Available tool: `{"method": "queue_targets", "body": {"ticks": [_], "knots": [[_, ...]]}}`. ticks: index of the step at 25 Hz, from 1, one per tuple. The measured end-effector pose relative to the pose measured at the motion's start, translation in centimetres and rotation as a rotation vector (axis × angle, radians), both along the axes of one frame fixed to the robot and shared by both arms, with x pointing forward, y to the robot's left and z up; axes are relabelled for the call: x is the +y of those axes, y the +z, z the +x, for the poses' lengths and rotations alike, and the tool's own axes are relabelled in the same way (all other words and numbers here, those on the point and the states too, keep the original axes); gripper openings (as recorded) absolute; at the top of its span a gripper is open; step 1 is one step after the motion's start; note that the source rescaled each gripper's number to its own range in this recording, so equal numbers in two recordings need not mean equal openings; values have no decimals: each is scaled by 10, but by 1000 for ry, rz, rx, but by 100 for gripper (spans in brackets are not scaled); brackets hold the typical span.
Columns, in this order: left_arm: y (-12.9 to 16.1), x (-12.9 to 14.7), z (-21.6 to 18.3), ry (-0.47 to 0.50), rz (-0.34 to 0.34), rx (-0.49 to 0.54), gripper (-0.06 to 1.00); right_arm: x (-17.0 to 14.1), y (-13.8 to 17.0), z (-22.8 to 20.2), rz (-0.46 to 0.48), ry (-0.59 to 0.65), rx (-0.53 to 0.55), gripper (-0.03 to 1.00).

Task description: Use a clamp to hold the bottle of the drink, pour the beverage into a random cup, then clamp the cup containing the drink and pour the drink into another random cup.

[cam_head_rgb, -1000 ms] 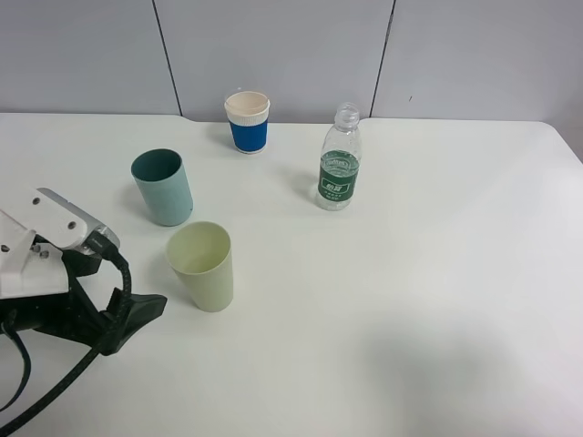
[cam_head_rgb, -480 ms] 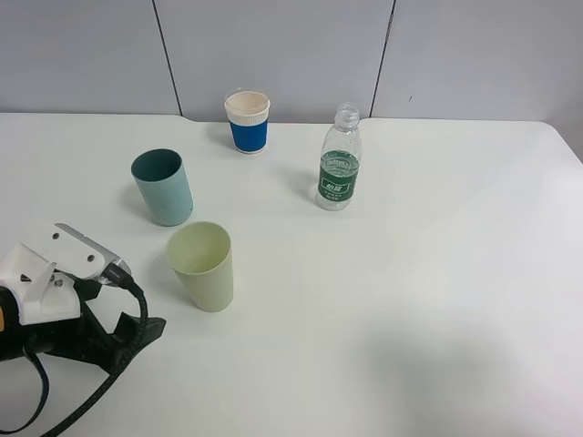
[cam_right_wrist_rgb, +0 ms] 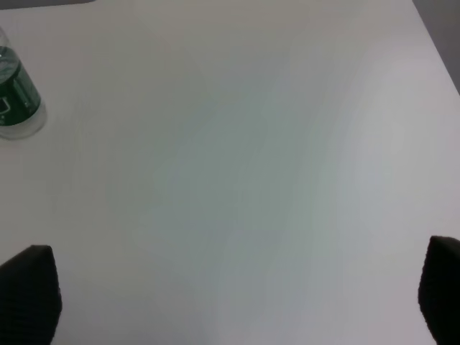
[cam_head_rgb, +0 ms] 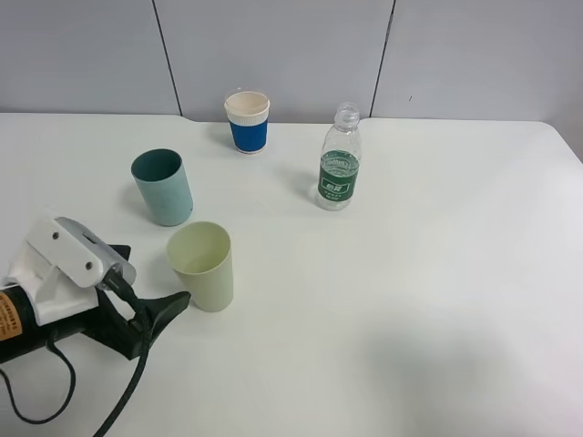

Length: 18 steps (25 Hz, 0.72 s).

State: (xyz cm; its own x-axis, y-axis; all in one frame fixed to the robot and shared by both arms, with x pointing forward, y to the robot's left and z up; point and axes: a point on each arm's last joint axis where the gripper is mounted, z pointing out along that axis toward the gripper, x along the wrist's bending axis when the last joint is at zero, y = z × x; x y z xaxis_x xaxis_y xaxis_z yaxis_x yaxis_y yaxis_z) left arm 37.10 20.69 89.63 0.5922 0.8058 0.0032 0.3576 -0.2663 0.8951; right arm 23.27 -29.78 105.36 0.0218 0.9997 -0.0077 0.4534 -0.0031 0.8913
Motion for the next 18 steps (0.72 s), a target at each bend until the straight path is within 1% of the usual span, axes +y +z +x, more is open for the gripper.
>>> {"method": "queue_targets", "body": {"ticks": [2, 4, 6, 8, 11, 18], "knots": [[-3, -2, 3, -2, -23, -28, 100, 0, 0, 0, 0, 0, 0, 100], [-10, -4, 4, -10, -24, -27, 100, 0, 0, 0, 0, 0, 0, 100], [-19, -6, 4, -26, -6, 5, 100, 0, 0, 0, 0, 0, 0, 100], [-31, -6, 2, -39, 29, 59, 100, 0, 0, 0, 0, 0, 0, 100], [-40, -5, -1, -53, 59, 108, 100, 0, 0, 0, 0, 0, 0, 100], [-42, -6, -2, -69, 61, 117, 100, 0, 0, 0, 0, 0, 0, 100]]}}
